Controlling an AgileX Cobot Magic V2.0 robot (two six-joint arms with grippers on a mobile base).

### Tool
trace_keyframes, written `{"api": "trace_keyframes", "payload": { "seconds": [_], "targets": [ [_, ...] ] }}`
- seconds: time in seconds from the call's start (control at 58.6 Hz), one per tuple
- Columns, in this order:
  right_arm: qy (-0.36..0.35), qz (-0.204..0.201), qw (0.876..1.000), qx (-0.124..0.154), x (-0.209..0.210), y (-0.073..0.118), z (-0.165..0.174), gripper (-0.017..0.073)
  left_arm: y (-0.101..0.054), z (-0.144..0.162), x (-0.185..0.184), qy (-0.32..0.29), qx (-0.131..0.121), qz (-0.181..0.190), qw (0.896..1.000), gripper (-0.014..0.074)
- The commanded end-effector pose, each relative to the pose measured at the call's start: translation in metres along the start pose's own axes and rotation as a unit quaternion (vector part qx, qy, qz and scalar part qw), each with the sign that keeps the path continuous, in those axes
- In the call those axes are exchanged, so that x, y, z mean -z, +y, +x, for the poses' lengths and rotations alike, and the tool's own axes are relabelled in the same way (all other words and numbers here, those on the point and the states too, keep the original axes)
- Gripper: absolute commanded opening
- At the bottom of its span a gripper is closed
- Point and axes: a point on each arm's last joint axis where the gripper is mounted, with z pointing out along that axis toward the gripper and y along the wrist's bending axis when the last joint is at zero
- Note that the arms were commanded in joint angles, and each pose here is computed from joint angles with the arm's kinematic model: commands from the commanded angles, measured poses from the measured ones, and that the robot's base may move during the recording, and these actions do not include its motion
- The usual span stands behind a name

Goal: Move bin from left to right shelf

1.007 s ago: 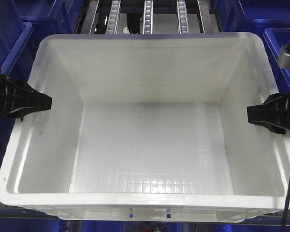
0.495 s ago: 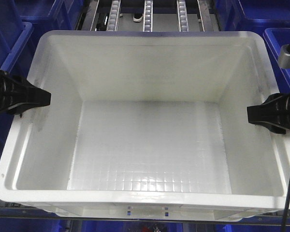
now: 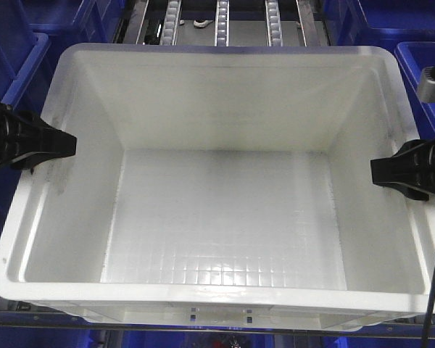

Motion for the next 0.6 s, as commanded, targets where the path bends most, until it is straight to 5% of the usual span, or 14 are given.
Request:
{"api": "trace_keyframes", "payload": {
  "seconds": [0.0,0.58],
  "targets": [
    [-0.099,-0.040,0.994,0.004,0.0196,0.0118,-0.0199,-0.0005,-0.0136,-0.0204,0.0198,-0.095,0.005,0.026,0.995,-0.0003],
    [-0.098,-0.040,0.994,0.004,0.0196,0.0118,-0.0198,-0.0005,-0.0137,-0.0201,0.0197,-0.094,0.005,0.026,0.995,-0.0003]
  ]
}}
